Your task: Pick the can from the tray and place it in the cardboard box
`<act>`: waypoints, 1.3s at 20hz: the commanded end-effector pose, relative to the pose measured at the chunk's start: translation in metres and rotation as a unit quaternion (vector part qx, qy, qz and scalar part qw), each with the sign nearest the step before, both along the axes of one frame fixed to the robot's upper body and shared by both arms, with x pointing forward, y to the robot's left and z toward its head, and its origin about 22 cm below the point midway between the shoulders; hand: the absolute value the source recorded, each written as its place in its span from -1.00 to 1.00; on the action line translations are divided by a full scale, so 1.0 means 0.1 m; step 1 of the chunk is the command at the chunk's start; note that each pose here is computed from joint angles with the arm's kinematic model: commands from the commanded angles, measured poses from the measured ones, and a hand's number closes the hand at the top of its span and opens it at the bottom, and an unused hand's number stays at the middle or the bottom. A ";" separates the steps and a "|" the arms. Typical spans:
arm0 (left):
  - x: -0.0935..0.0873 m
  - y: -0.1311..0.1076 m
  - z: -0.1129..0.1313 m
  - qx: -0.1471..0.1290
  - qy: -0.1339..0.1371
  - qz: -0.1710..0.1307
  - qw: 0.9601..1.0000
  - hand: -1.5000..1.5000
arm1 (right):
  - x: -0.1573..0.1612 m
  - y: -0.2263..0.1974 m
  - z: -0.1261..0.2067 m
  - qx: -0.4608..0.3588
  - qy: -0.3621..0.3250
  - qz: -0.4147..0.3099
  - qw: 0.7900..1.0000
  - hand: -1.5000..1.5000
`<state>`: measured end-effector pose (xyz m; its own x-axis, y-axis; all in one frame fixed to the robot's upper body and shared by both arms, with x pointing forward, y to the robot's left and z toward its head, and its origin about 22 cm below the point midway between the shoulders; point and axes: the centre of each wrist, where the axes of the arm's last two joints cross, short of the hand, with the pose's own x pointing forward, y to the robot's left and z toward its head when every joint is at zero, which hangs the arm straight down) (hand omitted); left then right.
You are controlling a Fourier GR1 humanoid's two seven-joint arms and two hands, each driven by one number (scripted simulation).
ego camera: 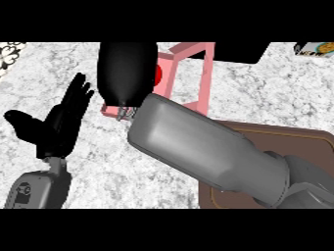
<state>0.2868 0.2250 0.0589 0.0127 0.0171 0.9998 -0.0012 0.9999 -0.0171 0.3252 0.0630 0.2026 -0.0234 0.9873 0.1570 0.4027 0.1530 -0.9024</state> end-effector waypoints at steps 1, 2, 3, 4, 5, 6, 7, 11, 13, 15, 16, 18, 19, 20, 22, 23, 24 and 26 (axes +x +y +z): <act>0.09 0.04 0.00 -0.012 0.002 0.008 1.000 0.00 | 0.15 0.03 -0.08 0.033 0.026 -0.070 0.997 1.00; 0.04 0.06 0.06 0.000 -0.005 0.012 1.000 0.00 | 0.20 -0.02 -0.23 0.022 0.034 -0.078 0.996 1.00; 0.00 0.12 -0.03 0.004 -0.003 0.011 1.000 0.00 | 0.26 -0.03 -0.23 -0.008 0.064 -0.085 0.994 1.00; -0.01 0.20 0.10 0.004 -0.005 0.009 1.000 0.00 | 0.32 -0.09 -0.35 -0.036 0.096 -0.095 0.990 1.00; 0.07 0.08 0.03 -0.002 -0.002 0.007 1.000 0.00 | 0.26 -0.06 -0.37 -0.054 0.128 -0.097 0.986 1.00; -0.04 0.11 -0.03 0.000 0.001 0.007 1.000 0.00 | 0.42 -0.22 -0.53 -0.069 0.183 -0.117 0.974 1.00; 0.01 0.04 -0.01 -0.002 0.003 0.006 1.000 0.00 | 0.43 -0.27 -0.66 -0.074 0.212 -0.123 0.967 1.00; -0.04 0.13 -0.01 -0.004 -0.003 0.013 1.000 0.00 | 0.52 -0.36 -0.76 -0.019 0.248 -0.130 0.960 -1.00; 0.06 0.03 -0.05 -0.002 -0.006 0.008 1.000 0.00 | 0.59 -0.36 -0.69 0.014 0.218 -0.101 0.971 -1.00; -0.06 0.14 0.04 -0.007 -0.001 0.007 1.000 0.00 | 0.52 -0.33 -0.76 0.029 0.178 -0.084 0.980 -1.00; 0.01 0.11 0.17 0.002 -0.008 0.003 1.000 0.00 | 0.54 -0.35 -0.78 0.036 0.131 -0.065 0.989 -1.00; -0.07 0.19 0.02 -0.002 -0.004 0.024 1.000 0.00 | 0.55 -0.27 -0.60 0.057 0.061 -0.026 0.996 -1.00; 0.01 0.12 -0.03 -0.004 0.005 0.018 1.000 0.00 | 0.48 -0.20 -0.52 0.078 0.022 -0.004 0.997 -1.00; -0.12 0.19 -0.10 -0.004 0.007 0.028 1.000 0.00 | 0.49 -0.22 -0.52 0.103 0.006 0.000 0.995 -1.00; -0.05 0.10 0.04 -0.004 -0.007 0.020 1.000 0.00 | 0.45 -0.21 -0.51 0.156 -0.028 0.022 0.987 -1.00; -0.07 0.20 0.02 -0.003 -0.005 0.025 1.000 0.00 | 0.50 -0.21 -0.39 0.180 -0.031 0.014 0.983 -1.00; 0.00 0.19 0.10 -0.002 0.004 0.023 1.000 0.00 | 0.44 -0.17 -0.33 0.209 -0.026 0.019 0.977 -1.00; -0.10 0.15 -0.03 -0.006 0.005 0.024 1.000 0.00 | 0.38 -0.16 -0.25 0.277 -0.021 0.020 0.961 -1.00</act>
